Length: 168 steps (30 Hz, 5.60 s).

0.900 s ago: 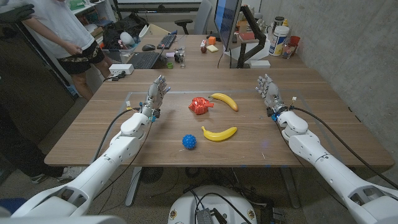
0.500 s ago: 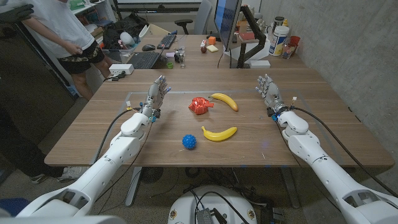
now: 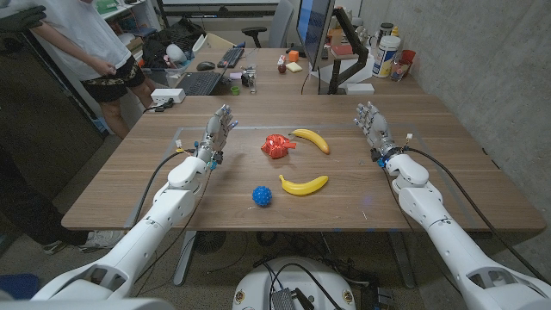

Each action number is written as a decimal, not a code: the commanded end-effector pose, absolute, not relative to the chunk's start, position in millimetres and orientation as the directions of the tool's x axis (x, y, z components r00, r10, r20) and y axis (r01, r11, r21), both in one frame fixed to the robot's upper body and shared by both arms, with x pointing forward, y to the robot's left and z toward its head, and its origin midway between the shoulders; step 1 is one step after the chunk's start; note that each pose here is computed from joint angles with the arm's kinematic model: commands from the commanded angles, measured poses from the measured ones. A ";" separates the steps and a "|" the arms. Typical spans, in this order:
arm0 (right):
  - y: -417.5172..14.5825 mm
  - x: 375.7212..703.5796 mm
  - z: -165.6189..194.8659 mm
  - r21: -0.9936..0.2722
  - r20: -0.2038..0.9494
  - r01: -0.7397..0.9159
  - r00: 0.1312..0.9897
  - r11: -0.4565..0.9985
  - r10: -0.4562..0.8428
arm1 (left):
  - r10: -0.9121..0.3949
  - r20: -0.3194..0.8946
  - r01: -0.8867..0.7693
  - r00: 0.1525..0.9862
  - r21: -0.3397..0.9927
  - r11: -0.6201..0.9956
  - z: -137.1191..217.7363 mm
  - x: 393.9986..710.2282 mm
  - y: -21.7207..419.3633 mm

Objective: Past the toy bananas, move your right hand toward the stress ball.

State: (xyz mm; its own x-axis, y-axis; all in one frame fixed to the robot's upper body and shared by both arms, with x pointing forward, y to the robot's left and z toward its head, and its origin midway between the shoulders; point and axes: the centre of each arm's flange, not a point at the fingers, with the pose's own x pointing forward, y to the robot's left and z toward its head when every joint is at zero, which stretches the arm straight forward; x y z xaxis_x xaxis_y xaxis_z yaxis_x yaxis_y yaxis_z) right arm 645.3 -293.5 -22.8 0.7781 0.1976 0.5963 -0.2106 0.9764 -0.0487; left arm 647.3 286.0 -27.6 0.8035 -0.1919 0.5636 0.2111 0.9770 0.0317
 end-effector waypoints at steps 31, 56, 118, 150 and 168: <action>-292.4 626.6 -11.2 -0.109 0.688 -0.203 0.691 0.973 0.221 | -0.191 0.564 0.206 0.803 0.038 0.978 -28.4 645.1 286.9; -278.7 609.6 4.9 -0.184 0.751 -0.207 0.601 0.961 0.273 | -0.192 0.566 0.208 0.802 0.038 0.977 -27.9 645.0 289.0; -242.4 565.8 25.7 -0.342 0.838 -0.167 0.391 0.925 0.381 | -0.200 0.567 0.213 0.799 0.043 0.976 -31.0 642.7 291.1; -221.1 542.6 25.2 -0.440 0.841 -0.110 0.297 0.891 0.452 | -0.205 0.565 0.221 0.799 0.041 0.974 -31.0 648.0 295.8; -209.7 530.5 28.8 -0.476 0.846 -0.092 0.223 0.875 0.484 | -0.207 0.565 0.224 0.799 0.040 0.974 -31.1 650.4 298.5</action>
State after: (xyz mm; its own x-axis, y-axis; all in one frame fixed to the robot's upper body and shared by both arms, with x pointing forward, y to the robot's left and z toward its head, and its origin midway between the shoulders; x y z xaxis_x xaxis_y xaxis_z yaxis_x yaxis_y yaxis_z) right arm 538.1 -216.5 27.8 0.2704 0.4684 0.8411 -0.1031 0.8827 -0.4585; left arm 649.0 297.3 -31.0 0.7994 -0.2052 0.5647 0.2209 0.9744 0.0413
